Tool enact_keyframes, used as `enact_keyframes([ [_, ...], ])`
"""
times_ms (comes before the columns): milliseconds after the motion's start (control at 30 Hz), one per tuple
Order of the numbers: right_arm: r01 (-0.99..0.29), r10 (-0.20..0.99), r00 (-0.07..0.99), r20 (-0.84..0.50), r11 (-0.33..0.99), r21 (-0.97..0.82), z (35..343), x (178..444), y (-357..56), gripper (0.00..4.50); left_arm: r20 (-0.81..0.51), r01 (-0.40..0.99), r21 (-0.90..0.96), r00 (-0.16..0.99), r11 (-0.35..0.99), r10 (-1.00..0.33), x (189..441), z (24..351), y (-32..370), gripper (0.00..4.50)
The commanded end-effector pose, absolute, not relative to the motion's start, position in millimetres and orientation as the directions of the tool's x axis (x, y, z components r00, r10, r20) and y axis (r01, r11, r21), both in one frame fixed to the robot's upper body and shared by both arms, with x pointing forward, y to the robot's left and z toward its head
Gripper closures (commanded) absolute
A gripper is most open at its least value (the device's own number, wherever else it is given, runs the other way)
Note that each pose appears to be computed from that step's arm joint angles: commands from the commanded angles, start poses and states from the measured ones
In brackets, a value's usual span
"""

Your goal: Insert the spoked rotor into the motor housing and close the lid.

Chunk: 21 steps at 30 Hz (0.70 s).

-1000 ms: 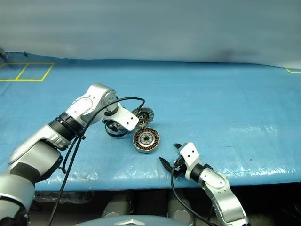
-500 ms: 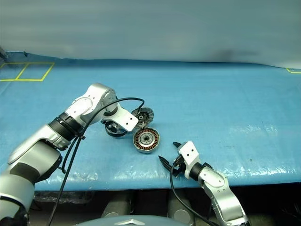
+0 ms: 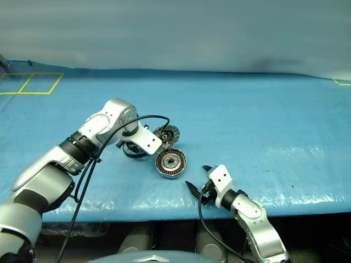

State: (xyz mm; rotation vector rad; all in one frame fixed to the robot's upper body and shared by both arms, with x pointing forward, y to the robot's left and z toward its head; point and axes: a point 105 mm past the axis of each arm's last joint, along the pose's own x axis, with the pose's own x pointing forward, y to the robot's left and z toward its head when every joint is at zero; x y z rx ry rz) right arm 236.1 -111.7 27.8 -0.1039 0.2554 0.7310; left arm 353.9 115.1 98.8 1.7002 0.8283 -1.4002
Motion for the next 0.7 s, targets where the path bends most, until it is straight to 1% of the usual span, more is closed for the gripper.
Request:
enact_keyframes([
  [33,-0.669,0.647,0.728,-0.227,0.743,-0.027,38.1,238.9,-111.0,0.00,-0.982,0.856,0.168,0.190,-0.489,-0.005,355.9,102.3,115.8,3.28],
  [133,-0.668,0.646,0.729,-0.225,0.743,-0.033,39.1,239.5,-111.4,0.00,-0.981,0.863,0.179,0.192,-0.473,-0.022,356.1,105.8,120.5,3.28],
  [333,-0.662,0.639,0.739,-0.213,0.748,-0.047,43.7,240.6,-113.1,0.00,-0.973,0.888,0.230,0.225,-0.399,-0.059,352.2,121.2,149.1,3.29],
  [400,-0.660,0.638,0.741,-0.211,0.750,-0.051,44.5,241.0,-113.4,0.00,-0.968,0.893,0.250,0.240,-0.374,-0.074,347.8,126.7,158.4,3.42],
  [567,-0.664,0.642,0.739,-0.205,0.745,-0.058,46.2,241.8,-111.7,0.00,-0.958,0.910,0.283,0.252,-0.302,-0.136,325.2,134.9,174.4,3.46],
  [700,-0.670,0.648,0.735,-0.199,0.740,-0.063,47.5,242.5,-110.0,0.00,-0.939,0.932,0.292,0.236,-0.214,-0.251,297.0,136.7,173.5,3.46],
])
